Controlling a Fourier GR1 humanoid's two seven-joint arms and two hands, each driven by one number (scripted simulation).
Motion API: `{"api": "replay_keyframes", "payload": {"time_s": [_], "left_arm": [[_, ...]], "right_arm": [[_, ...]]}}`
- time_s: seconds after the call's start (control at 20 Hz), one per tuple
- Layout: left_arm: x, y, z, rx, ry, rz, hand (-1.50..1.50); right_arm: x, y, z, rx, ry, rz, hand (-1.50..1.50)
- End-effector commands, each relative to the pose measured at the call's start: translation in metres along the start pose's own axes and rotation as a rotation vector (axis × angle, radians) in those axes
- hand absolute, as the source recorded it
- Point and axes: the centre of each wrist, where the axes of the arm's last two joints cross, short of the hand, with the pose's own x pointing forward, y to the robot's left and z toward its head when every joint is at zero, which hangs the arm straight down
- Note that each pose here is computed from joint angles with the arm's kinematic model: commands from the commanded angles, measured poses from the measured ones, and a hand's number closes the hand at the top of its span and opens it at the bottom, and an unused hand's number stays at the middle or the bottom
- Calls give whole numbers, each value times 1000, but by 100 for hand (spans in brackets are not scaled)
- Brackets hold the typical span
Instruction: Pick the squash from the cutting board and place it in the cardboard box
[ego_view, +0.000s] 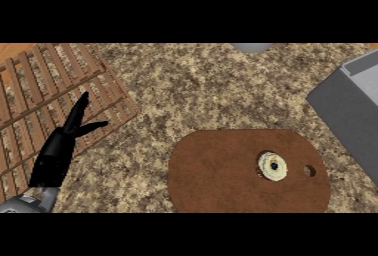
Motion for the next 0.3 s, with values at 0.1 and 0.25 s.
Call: {"api": "replay_keyframes", "payload": {"time_s": [0.1, 0.25], "left_arm": [[-33, 38, 2, 153, 167, -115, 0], [-32, 42, 1, 155, 155, -121, 0]], "right_arm": [[1, -29, 24, 39, -7, -7, -150], [7, -37, 28, 71, 17, 41, -150]]}}
